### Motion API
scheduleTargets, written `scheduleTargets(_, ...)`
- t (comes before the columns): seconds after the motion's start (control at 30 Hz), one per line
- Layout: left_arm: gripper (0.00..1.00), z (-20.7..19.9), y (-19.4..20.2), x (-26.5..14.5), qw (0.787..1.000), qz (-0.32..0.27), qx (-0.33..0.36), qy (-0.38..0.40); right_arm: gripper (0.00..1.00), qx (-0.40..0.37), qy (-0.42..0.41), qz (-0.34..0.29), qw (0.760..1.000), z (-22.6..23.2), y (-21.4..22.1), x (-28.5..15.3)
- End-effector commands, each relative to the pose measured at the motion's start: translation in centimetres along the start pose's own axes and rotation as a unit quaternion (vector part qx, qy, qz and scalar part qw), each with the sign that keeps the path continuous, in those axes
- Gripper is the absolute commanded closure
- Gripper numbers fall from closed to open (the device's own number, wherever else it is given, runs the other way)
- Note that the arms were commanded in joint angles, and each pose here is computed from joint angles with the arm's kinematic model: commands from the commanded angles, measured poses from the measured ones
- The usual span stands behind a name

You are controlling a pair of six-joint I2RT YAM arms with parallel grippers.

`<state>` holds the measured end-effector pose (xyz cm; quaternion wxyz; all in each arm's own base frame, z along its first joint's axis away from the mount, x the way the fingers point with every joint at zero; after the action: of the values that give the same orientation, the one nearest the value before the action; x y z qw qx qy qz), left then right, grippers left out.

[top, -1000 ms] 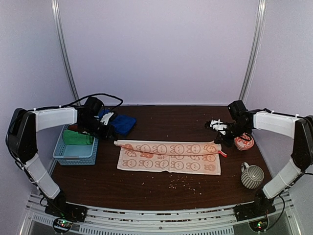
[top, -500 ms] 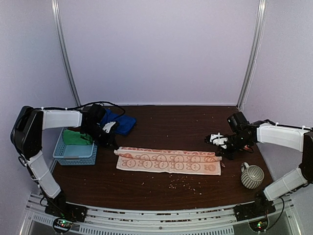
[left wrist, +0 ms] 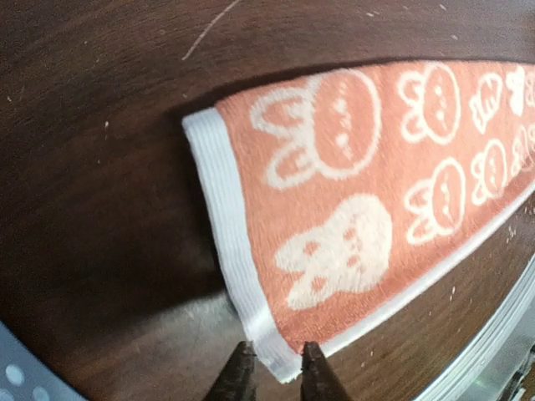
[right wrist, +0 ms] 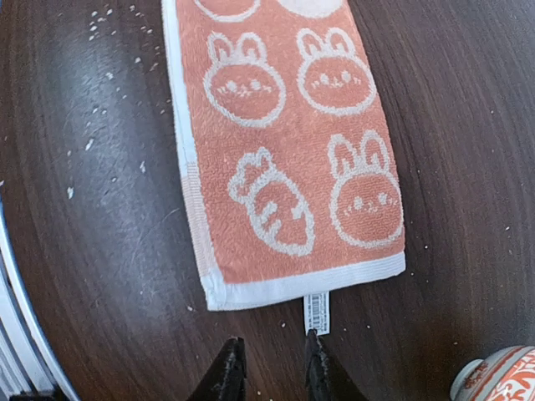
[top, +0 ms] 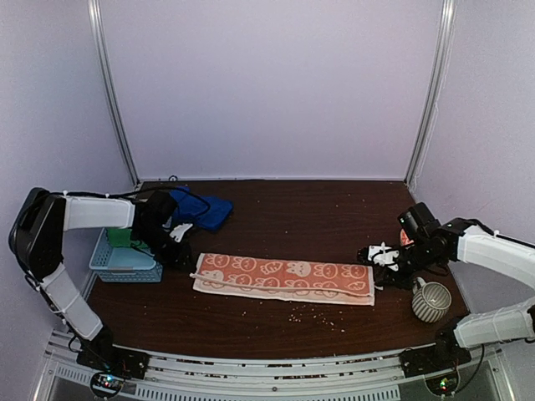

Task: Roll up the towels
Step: Fold the towel at the center of the board, then adjust the towel at the center of the board.

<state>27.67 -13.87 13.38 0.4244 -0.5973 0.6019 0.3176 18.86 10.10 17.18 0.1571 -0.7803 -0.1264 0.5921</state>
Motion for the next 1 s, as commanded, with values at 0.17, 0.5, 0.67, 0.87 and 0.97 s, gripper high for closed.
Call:
scheduleTargets(0.17,0.66,-2.6,-3.5,-5.3,0.994,-0.110,0.021,-0.009,0.70,0.079,0.059,-0.020,0.995,-2.3,-1.0,-1.3)
scheduleTargets(0.5,1.00,-2.9,-6.2,-1.4,0.995,-0.103,0.012,0.013,0.74,0.153,0.006,0.010,0.988,-6.8,-2.1,3.0)
scheduleTargets(0.67,1.00,-3.5,-5.9,0.6,0.995,-0.093,0.022,0.010,0.76,0.171,-0.023,0.049,0.984,-6.8,-1.3,5.1)
scheduleTargets(0.87,1.00,-2.7,-5.5,2.8,0.996,-0.082,0.016,-0.017,0.79,0.184,-0.029,0.090,0.978,-7.1,-0.3,7.2)
scheduleTargets(0.97,1.00,-2.2,-5.3,3.6,0.997,-0.075,0.013,-0.023,0.80,0.184,-0.018,0.108,0.977,-7.7,0.0,8.0)
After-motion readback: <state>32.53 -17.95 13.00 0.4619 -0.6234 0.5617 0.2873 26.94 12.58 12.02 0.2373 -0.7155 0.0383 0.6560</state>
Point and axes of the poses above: each gripper's point midway between its finger pads, its own x axis out along the fingers, its own z axis along the line the jaws close on, y = z × x, the point moved 10 cm from there along -x, back along the fingers, and after that the axes turned 14 degrees about -x, right-handed, at the moved point
